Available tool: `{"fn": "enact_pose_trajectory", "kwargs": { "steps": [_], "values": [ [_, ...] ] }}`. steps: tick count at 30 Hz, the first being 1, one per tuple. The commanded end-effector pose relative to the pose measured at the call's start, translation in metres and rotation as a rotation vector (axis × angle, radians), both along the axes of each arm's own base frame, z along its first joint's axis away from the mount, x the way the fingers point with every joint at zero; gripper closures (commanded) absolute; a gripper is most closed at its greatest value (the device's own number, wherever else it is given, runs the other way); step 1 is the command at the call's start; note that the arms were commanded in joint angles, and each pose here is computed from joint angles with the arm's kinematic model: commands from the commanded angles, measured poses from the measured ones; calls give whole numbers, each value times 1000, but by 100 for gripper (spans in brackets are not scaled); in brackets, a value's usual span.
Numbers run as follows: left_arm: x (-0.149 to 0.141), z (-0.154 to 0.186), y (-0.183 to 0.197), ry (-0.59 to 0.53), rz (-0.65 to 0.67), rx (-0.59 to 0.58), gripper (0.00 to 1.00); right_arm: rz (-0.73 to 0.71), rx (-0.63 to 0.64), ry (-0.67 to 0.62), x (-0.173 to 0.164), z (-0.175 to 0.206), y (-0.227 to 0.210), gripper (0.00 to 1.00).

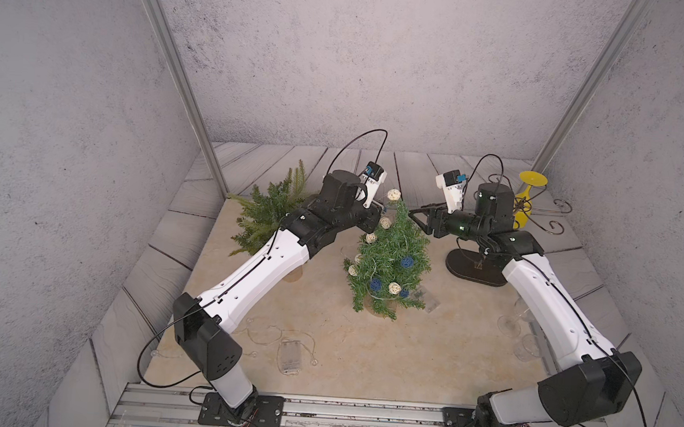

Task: Wrap string light around the christmas tree
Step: Wrap the light string around the Christmas tree.

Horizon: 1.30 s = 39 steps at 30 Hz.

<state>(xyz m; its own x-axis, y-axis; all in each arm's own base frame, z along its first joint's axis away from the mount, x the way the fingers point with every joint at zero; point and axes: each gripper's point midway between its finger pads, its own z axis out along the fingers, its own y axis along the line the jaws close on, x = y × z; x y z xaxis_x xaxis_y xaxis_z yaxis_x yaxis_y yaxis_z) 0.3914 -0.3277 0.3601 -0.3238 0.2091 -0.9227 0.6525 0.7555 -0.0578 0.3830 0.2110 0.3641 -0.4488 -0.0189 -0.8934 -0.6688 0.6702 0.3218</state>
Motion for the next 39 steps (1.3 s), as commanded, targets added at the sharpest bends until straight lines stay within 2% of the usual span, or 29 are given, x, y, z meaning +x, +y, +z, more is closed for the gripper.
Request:
{"fn": "enact_pose_trajectory", "kwargs": {
  "steps": [1,6,12,16,24,28,35,39],
  "values": [
    [4,-35,0,91,50,-5,100,-46,8,-43,-8,14,-10,45],
    [-10,-43,-2,128,28,-96,100,-90,5,-33,-16,9,-19,45],
    [-31,-18,1,137,-14,-171,100,-159,-13,-38,-17,8,-30,43],
    [-43,7,-7,94,-70,-194,100,-151,-2,-30,-16,4,-28,43],
    [-41,-11,-19,147,-76,-204,100,-95,52,7,-33,1,-21,44],
    [-36,-27,-43,181,-120,-209,100,-80,111,20,-50,3,-21,44],
    [-36,-1,-74,135,-259,-239,100,-66,140,-19,-77,9,-16,43],
    [-34,-1,-85,127,-318,-229,100,-15,133,-33,-87,15,-1,43]
  ]
}}
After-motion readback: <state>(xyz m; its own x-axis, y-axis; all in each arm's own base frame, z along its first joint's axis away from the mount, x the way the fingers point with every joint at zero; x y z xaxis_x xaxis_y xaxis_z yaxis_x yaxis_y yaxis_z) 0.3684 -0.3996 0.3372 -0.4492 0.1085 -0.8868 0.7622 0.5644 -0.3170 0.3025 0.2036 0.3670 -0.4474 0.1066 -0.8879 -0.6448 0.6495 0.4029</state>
